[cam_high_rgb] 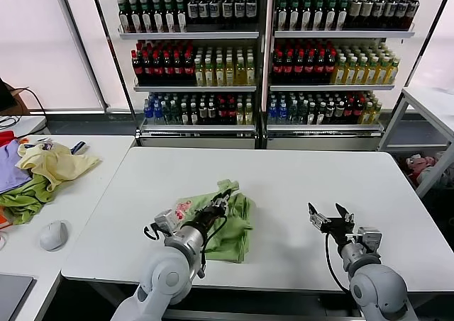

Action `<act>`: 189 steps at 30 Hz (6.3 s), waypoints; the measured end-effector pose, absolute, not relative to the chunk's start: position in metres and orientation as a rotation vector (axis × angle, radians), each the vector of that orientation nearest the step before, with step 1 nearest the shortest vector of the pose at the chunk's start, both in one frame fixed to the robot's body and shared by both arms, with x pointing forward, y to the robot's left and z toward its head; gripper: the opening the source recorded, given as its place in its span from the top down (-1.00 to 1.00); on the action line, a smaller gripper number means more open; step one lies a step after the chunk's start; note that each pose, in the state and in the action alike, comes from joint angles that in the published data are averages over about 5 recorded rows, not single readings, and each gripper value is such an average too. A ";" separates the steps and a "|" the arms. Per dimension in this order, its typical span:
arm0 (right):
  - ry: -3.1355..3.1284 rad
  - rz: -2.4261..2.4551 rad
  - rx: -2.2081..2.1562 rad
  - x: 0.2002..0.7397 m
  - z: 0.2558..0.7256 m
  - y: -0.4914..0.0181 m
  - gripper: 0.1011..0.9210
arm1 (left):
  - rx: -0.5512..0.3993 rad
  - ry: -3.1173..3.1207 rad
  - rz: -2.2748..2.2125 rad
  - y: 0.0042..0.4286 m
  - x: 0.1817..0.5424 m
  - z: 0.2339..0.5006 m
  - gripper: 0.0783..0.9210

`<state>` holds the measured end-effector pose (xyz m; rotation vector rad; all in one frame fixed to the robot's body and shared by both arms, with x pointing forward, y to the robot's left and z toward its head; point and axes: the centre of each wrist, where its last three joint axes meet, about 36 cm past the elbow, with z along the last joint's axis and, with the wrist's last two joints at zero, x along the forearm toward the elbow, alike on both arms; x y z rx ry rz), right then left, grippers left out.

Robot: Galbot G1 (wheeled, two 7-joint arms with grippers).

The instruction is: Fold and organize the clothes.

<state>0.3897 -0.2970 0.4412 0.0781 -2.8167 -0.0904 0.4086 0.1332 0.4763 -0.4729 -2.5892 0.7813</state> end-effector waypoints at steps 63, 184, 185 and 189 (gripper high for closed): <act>-2.849 -0.112 0.074 0.380 0.450 -0.291 -0.76 | -0.020 -2.667 0.468 0.289 0.419 0.456 0.96; -3.145 0.224 0.050 0.386 0.438 -0.304 -0.75 | -0.119 -3.061 0.136 0.162 0.350 0.444 -0.77; -3.147 0.224 0.048 0.383 0.439 -0.304 -0.75 | -0.122 -3.062 0.132 0.162 0.349 0.444 -0.77; -3.151 0.224 0.039 0.371 0.440 -0.304 -0.76 | -0.130 -3.067 0.120 0.161 0.345 0.445 -0.77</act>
